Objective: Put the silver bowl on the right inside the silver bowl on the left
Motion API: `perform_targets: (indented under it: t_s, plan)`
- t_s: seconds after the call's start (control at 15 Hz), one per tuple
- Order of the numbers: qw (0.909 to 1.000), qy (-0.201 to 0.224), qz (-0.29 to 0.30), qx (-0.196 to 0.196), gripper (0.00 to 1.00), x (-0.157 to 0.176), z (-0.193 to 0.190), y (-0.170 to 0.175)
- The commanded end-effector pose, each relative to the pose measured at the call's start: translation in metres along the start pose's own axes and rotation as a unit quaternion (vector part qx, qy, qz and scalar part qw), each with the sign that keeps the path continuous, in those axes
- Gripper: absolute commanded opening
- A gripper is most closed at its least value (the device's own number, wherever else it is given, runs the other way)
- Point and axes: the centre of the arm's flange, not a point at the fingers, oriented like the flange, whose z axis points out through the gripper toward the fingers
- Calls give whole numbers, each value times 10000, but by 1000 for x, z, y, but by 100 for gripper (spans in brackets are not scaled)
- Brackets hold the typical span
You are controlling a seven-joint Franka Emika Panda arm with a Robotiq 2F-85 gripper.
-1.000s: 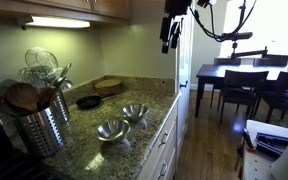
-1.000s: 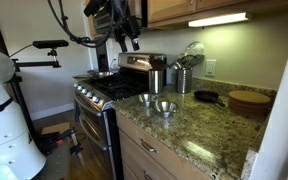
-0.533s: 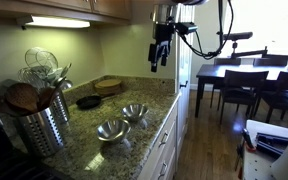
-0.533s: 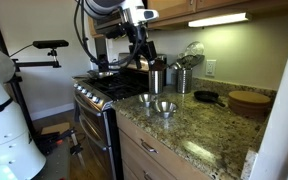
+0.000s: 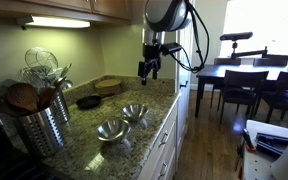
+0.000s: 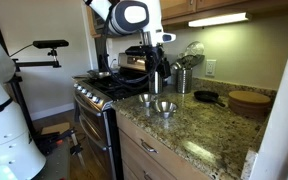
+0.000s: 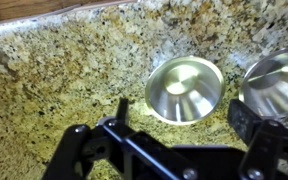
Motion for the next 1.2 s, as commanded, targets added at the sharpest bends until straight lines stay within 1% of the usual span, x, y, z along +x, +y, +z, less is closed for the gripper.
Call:
perform_targets:
  t_s: [0.0, 0.47, 0.73, 1.13]
  plan:
    - [9996, -40, 288, 71, 100, 33, 33, 12]
    - [9976, -427, 533, 93, 100, 57, 91, 31]
    - [9961, -554, 642, 239, 100, 66, 118, 35]
    - [9929, -677, 859, 466, 100, 73, 146, 35]
